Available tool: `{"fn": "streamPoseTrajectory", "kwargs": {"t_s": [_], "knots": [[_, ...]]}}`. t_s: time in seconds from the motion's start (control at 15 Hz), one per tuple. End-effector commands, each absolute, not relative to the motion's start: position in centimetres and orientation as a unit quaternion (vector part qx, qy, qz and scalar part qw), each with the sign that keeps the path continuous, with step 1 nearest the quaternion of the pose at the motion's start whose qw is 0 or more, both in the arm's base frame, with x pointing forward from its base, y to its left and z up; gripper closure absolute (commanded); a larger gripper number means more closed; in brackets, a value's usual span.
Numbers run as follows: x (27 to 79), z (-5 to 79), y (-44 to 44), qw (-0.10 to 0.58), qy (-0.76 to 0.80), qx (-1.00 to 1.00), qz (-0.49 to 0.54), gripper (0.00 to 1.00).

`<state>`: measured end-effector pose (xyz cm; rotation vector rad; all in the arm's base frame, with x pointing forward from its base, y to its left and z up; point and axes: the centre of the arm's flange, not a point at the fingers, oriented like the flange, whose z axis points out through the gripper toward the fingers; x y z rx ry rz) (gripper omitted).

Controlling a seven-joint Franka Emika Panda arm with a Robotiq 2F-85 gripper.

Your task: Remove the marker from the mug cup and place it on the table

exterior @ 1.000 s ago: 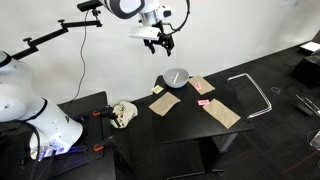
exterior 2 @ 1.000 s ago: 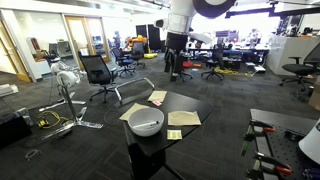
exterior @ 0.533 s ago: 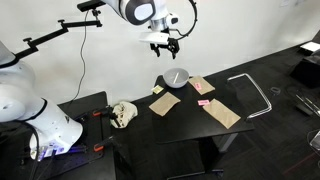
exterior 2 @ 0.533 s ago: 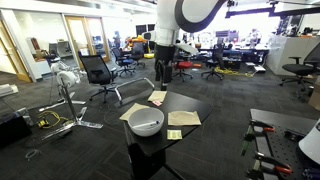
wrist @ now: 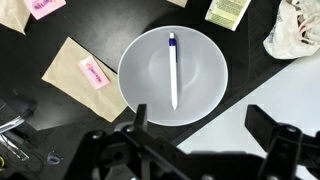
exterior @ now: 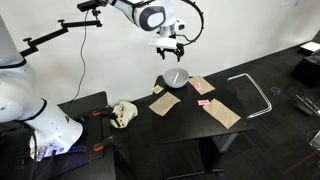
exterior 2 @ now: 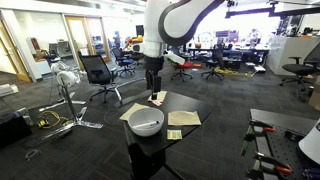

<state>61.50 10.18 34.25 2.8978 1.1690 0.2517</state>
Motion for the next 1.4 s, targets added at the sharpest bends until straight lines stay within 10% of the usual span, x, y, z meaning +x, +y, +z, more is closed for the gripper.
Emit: {"fn": "streamPoseTrajectory", "kwargs": {"t_s": [0.0,0.87,1.33], "knots": [[63.7,33.2,10.7,0.001,0.405,0.911,0.076,0.00],[64.7,28.6,11.8,0.001,0.418,0.907,0.046,0.00],[65.3,26.2,12.0,-0.004,0.417,0.908,0.034,0.37]]}}
